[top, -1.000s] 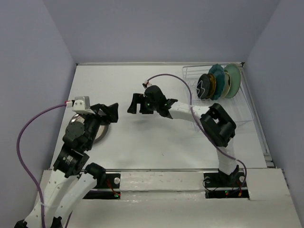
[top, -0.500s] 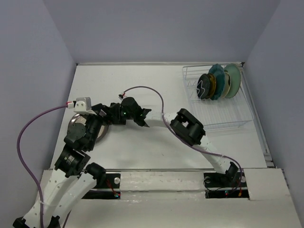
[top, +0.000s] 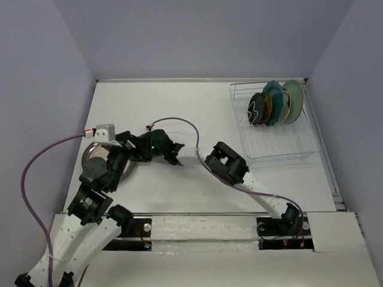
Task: Load the plates into the dish rack
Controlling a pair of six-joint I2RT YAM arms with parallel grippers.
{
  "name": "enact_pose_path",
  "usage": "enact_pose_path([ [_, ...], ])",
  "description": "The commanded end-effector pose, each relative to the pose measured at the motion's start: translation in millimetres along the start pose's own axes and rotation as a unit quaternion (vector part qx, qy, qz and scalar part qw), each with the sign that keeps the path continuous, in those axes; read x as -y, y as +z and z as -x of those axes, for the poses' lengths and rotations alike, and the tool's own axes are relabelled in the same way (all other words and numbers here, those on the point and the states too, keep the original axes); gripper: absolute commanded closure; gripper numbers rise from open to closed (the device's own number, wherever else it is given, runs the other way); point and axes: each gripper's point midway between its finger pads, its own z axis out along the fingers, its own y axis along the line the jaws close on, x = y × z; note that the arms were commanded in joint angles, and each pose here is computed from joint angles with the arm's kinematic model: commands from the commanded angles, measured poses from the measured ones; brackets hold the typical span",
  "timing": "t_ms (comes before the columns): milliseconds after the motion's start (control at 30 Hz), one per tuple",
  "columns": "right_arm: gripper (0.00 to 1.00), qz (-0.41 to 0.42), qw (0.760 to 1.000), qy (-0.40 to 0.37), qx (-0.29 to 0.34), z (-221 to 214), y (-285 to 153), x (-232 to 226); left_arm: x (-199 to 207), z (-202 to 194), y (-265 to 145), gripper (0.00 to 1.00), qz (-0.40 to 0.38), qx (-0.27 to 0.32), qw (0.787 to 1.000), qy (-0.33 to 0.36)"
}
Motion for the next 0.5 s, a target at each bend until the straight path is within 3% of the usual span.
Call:
enact_pose_path([
  [0, 0.93, -0.010, 1.000, 0.007, -0.020, -17, -5, 6, 2, 13, -2, 0.02, -0.006, 0.028, 1.000, -0.001],
  [100, 0.93, 0.001, 1.000, -0.029, 0.006, 1, -24, -23, 1, 14, -2, 0.02, -0.001, 0.031, 1.000, 0.000],
  [167, 0.93, 0.020, 0.995, -0.085, 0.051, 28, -47, -71, 0, 15, -3, 0.02, 0.001, 0.033, 0.999, 0.001],
  [200, 0.93, 0.000, 0.994, -0.094, 0.061, 35, -50, -54, -1, 16, -3, 0.02, 0.003, 0.034, 0.999, 0.001],
  [233, 0.93, 0.004, 0.990, -0.117, 0.079, 44, -70, -83, 0, 16, -3, 0.02, 0.000, 0.034, 0.999, 0.001],
  [367, 0.93, -0.071, 0.950, -0.228, 0.203, 120, -149, -121, 0, 15, -2, 0.02, 0.000, 0.032, 0.999, 0.001],
  [433, 0.93, -0.098, 0.926, -0.248, 0.269, 162, -210, -147, 0, 15, -2, 0.02, 0.001, 0.032, 0.999, 0.001],
  [467, 0.93, -0.143, 0.906, -0.259, 0.302, 188, -242, -130, 0, 15, -2, 0.02, 0.001, 0.032, 0.999, 0.001],
])
